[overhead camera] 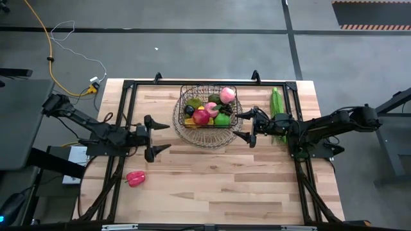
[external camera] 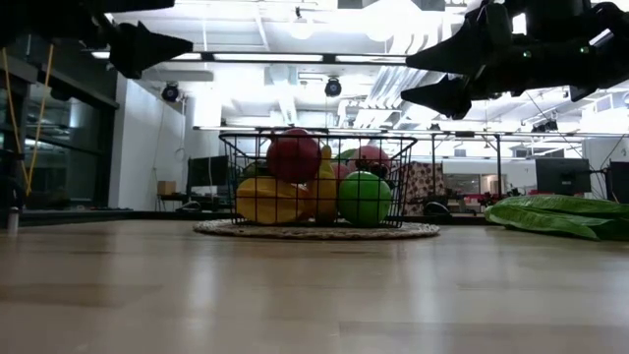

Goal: Build produce basket
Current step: Put the red bell pepper into the black wire basket

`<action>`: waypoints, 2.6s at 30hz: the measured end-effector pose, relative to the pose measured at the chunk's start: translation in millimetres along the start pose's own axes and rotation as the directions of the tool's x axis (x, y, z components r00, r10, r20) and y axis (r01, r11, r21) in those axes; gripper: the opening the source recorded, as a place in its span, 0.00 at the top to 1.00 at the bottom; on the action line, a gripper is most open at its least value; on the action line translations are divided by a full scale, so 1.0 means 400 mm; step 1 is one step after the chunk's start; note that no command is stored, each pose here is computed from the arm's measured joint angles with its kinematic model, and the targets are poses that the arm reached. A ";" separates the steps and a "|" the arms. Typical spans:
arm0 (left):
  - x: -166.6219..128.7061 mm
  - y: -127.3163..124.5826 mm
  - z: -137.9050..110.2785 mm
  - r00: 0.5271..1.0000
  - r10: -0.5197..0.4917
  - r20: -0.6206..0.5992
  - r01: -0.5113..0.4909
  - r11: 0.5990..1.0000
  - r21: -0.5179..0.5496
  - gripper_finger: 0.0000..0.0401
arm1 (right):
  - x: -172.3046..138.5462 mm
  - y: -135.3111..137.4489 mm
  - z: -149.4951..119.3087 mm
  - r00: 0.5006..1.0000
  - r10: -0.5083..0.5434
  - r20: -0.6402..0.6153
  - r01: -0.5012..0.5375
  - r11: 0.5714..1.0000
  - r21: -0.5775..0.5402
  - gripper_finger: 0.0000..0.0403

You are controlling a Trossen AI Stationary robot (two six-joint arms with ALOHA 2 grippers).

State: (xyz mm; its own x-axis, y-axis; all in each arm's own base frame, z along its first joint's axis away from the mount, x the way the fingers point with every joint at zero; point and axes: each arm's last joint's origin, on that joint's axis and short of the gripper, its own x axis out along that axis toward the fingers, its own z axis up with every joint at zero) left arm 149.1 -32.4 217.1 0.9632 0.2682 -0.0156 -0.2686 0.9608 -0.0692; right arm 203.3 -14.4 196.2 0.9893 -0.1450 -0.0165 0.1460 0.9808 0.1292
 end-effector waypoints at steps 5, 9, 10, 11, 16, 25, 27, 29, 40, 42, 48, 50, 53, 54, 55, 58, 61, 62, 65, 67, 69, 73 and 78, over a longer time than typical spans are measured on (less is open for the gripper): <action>-0.001 0.002 0.002 1.000 -0.017 0.003 0.017 0.999 -0.033 0.04 | 0.000 -0.002 0.002 0.999 -0.031 0.009 0.031 1.000 -0.001 0.03; 0.001 0.000 -0.002 1.000 -0.025 -0.007 0.025 0.999 -0.037 0.04 | 0.000 -0.002 0.001 0.999 -0.034 0.008 0.034 0.999 -0.007 0.03; 0.001 0.000 -0.002 1.000 -0.025 -0.008 0.025 0.999 -0.037 0.04 | 0.000 -0.002 0.001 0.999 -0.034 0.008 0.034 0.999 -0.007 0.03; 0.001 0.000 -0.001 1.000 -0.025 -0.005 0.025 0.999 -0.038 0.04 | 0.000 -0.002 0.001 0.999 -0.034 0.008 0.034 0.999 -0.007 0.03; 0.001 0.000 -0.001 1.000 -0.024 -0.005 0.024 0.999 -0.030 0.04 | 0.000 -0.002 0.000 1.000 -0.021 -0.001 0.021 1.000 -0.008 0.03; 0.001 0.000 -0.001 1.000 -0.025 -0.005 0.025 0.999 -0.025 0.04 | 0.000 0.003 -0.001 0.999 0.040 -0.010 -0.040 0.999 -0.008 0.03; 0.001 -0.001 -0.001 0.999 -0.032 -0.006 0.031 0.999 -0.030 0.04 | 0.000 0.003 -0.003 0.999 0.039 -0.016 -0.039 0.999 -0.008 0.03; 0.001 -0.001 -0.001 0.999 -0.032 -0.006 0.031 0.999 -0.030 0.04 | 0.000 0.002 -0.003 0.999 0.039 -0.019 -0.039 0.999 -0.009 0.03; 0.001 0.000 -0.001 1.000 -0.023 -0.005 0.023 1.000 -0.020 0.04 | 0.000 0.002 -0.005 0.999 0.033 -0.023 -0.033 0.999 -0.009 0.03; 0.001 0.000 -0.001 1.000 -0.023 -0.005 0.022 1.000 -0.020 0.04 | 0.000 0.002 -0.005 0.999 0.033 -0.023 -0.033 0.999 -0.009 0.03; 0.001 0.000 -0.001 1.000 -0.023 -0.005 0.023 1.000 -0.020 0.04 | 0.000 0.002 -0.004 0.999 0.033 -0.023 -0.033 0.999 -0.009 0.03; 0.001 0.000 -0.001 1.000 -0.023 -0.005 0.023 1.000 -0.020 0.04 | 0.000 0.002 -0.004 0.999 0.032 -0.022 -0.032 0.999 -0.009 0.03; 0.001 0.000 -0.001 1.000 -0.023 -0.005 0.023 1.000 -0.020 0.04 | 0.000 0.002 -0.005 0.999 0.033 -0.023 -0.033 0.999 -0.009 0.03; 0.001 0.000 -0.001 1.000 -0.023 -0.005 0.023 1.000 -0.020 0.04 | 0.000 0.002 -0.005 0.999 0.032 -0.023 -0.032 0.999 -0.009 0.03; 0.001 0.000 -0.001 1.000 -0.023 -0.005 0.023 1.000 -0.020 0.04 | 0.000 0.002 -0.005 0.999 0.033 -0.023 -0.033 0.999 -0.009 0.03; 0.001 0.000 -0.001 1.000 -0.023 -0.005 0.023 1.000 -0.020 0.04 | 0.000 0.002 -0.005 0.999 0.032 -0.023 -0.033 0.999 -0.009 0.03; 0.001 0.000 -0.001 1.000 -0.023 -0.005 0.023 1.000 -0.020 0.04 | 0.000 0.002 -0.004 0.999 0.032 -0.022 -0.032 0.999 -0.010 0.03; 0.001 0.000 -0.001 1.000 -0.024 -0.005 0.024 1.000 -0.020 0.04 | 0.000 0.002 -0.005 0.999 0.032 -0.022 -0.032 0.999 -0.015 0.03; 0.001 0.000 -0.001 1.000 -0.024 -0.005 0.023 1.000 -0.020 0.04 | 0.000 0.002 -0.005 0.999 0.032 -0.022 -0.032 0.999 -0.020 0.03; 0.001 0.000 -0.001 1.000 -0.024 -0.005 0.023 1.000 -0.020 0.04 | 0.000 0.002 -0.005 0.999 0.032 -0.022 -0.033 0.999 -0.020 0.03; 0.001 0.000 -0.001 1.000 -0.023 -0.005 0.023 1.000 -0.020 0.04 | 0.000 0.002 -0.004 0.999 0.032 -0.022 -0.032 0.999 -0.020 0.03; 0.001 0.000 -0.001 1.000 -0.024 -0.005 0.024 1.000 -0.020 0.04 | 0.000 0.002 -0.004 0.999 0.032 -0.022 -0.032 0.999 -0.028 0.03; 0.001 0.000 -0.001 1.000 -0.024 -0.005 0.023 1.000 -0.020 0.04 | 0.000 0.002 -0.004 0.999 0.032 -0.022 -0.032 0.999 -0.028 0.03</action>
State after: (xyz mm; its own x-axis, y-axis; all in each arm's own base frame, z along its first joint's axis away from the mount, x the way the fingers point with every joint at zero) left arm 149.5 -32.3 216.7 0.9693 0.2451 -0.0189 -0.2458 0.9652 -0.0893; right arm 203.3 -13.4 194.5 0.9932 -0.1111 -0.0343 0.1141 0.9882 0.1023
